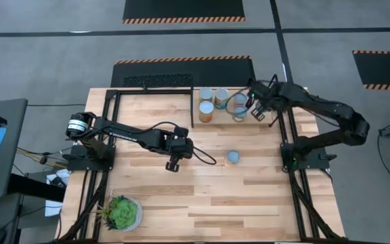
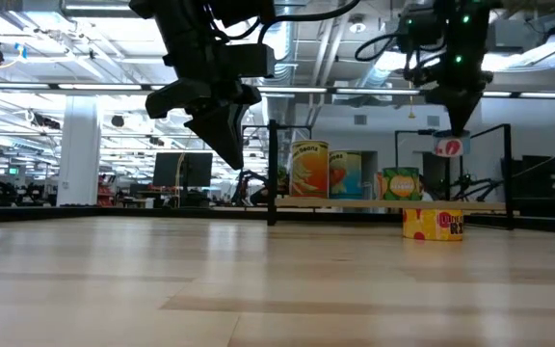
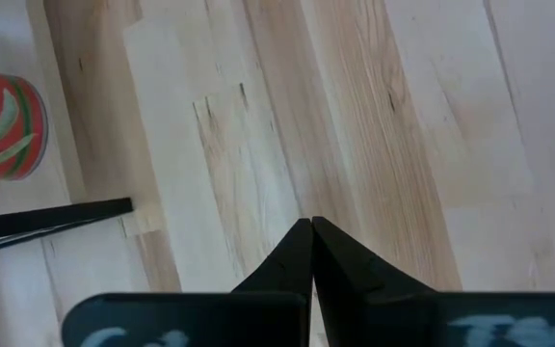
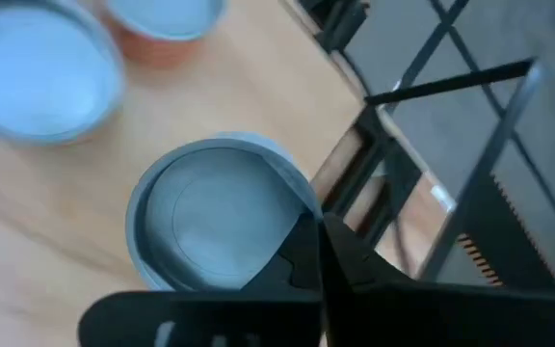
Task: Pick and place cans onto a shelf
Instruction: Put the canned tuna on the shelf
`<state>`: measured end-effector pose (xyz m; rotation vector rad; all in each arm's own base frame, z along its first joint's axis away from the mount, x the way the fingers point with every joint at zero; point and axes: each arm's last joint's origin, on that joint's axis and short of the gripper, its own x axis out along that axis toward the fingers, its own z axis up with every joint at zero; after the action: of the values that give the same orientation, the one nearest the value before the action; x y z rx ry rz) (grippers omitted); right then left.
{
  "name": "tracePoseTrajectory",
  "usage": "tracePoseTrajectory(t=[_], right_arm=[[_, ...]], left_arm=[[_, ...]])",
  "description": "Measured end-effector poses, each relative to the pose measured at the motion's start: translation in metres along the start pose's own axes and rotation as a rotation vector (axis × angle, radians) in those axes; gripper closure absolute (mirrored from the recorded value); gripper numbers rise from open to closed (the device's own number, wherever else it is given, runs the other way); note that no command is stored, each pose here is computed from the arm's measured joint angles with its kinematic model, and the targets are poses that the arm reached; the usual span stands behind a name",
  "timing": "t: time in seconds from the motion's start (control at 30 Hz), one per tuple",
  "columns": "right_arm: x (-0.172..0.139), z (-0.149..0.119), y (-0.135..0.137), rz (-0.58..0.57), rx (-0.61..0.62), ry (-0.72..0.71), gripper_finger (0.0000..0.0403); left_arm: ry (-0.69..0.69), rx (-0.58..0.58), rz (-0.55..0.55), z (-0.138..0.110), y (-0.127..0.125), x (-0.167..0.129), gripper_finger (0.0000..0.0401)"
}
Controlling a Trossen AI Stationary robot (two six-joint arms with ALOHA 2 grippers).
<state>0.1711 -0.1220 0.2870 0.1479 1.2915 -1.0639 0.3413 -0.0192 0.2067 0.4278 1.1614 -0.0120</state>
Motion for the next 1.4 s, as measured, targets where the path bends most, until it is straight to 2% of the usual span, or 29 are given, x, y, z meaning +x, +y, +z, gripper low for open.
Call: tracePoseTrajectory(t=[0.23, 0.43, 0.7, 1.07, 1.2, 1.4], right_arm=[[0.024, 0.018, -0.017, 0.039, -0.103, -0.017, 0.0398], [0.054, 0.031, -0.013, 0.060, -0.270, 0.049, 0.0394], [0.095, 0.044, -0.010, 0.064, -0.420, 0.125, 0.0398], [0.113, 0.050, -0.025, 0.063, -0.423, 0.094, 0.0360], [0.114, 0.051, -0.027, 0.111, -0.403, 0.067, 0.0354], [0.115, 0.055, -0.028, 0.096, -0.394, 0.029, 0.0352]], left_arm=[[0.000, 0.000, 0.000, 0.000, 0.000, 0.000, 0.0401], [0.000, 0.000, 0.000, 0.000, 0.000, 0.000, 0.0401], [-0.006, -0.001, -0.021, 0.000, -0.001, 0.000, 0.0401], [-0.010, -0.002, -0.024, 0.001, -0.001, 0.000, 0.0401], [-0.015, -0.004, -0.022, 0.001, 0.000, 0.000, 0.0401], [-0.014, -0.036, -0.023, 0.001, -0.001, 0.000, 0.0401]])
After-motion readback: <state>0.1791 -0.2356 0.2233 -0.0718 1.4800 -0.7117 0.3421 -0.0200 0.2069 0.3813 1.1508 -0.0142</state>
